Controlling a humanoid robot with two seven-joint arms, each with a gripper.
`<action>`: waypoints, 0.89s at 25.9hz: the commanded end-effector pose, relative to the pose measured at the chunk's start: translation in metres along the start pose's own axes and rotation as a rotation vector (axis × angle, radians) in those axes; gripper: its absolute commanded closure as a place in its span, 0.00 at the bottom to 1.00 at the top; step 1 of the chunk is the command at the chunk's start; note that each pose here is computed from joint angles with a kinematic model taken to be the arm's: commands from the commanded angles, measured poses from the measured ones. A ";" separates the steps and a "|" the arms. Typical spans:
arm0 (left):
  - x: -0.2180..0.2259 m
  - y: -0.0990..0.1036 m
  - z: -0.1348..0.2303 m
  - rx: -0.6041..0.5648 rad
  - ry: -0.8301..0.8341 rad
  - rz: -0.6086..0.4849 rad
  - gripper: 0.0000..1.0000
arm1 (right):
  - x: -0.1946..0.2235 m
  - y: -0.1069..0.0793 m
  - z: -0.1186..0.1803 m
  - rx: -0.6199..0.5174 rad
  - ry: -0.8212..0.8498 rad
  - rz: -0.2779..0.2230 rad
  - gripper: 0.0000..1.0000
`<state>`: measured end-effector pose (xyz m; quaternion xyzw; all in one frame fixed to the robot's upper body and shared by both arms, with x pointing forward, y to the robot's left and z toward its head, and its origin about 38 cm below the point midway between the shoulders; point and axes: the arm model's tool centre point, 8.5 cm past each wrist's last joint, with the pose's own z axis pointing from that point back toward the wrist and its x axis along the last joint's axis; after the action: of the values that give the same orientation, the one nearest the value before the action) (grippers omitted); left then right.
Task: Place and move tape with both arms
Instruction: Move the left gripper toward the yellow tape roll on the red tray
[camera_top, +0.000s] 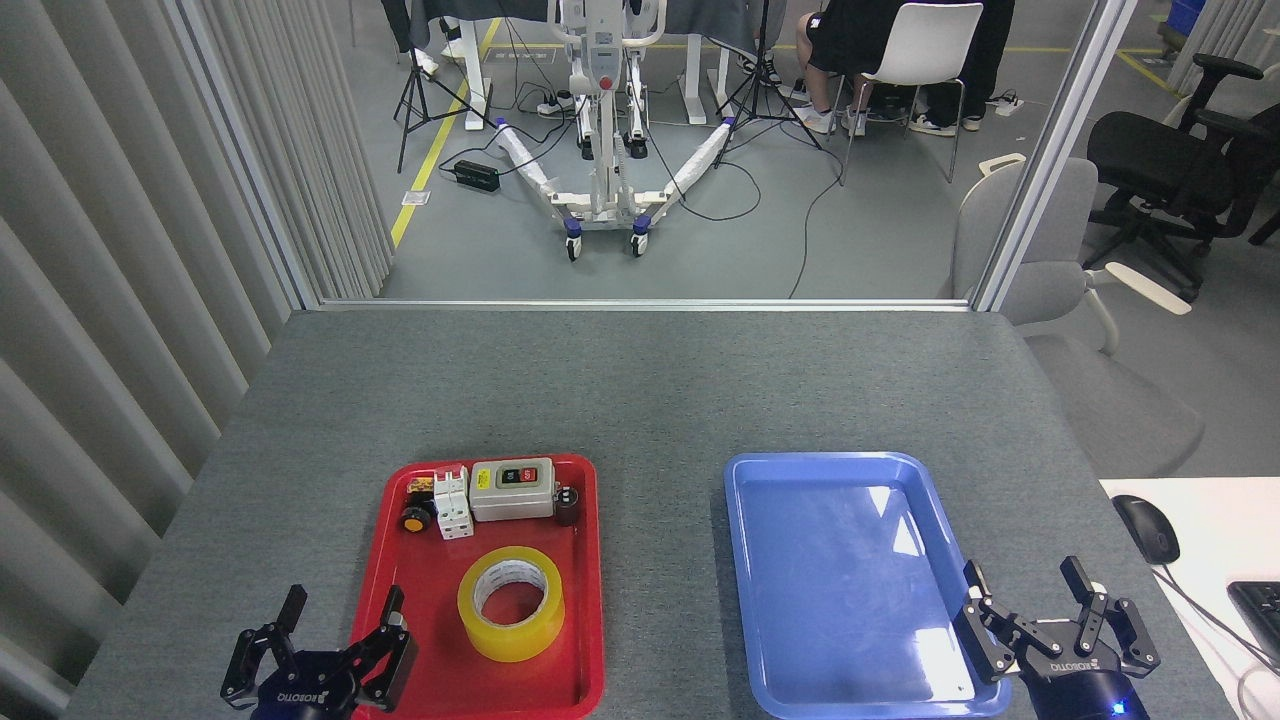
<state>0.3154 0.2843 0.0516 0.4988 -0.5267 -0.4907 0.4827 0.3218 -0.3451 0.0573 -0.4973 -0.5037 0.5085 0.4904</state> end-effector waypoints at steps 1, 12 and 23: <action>-0.001 0.000 0.002 0.000 0.005 -0.001 0.00 | 0.001 0.000 0.000 -0.002 0.001 -0.004 0.00; -0.001 0.001 0.002 0.004 0.014 0.007 0.00 | 0.001 0.000 0.000 -0.001 -0.002 -0.002 0.00; 0.037 0.030 -0.080 0.111 0.025 0.068 0.00 | -0.001 0.000 0.001 -0.003 0.010 0.001 0.00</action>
<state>0.3695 0.2546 0.0781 0.5065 -0.5640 -0.4414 0.4802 0.3209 -0.3452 0.0571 -0.4980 -0.5041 0.5081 0.4897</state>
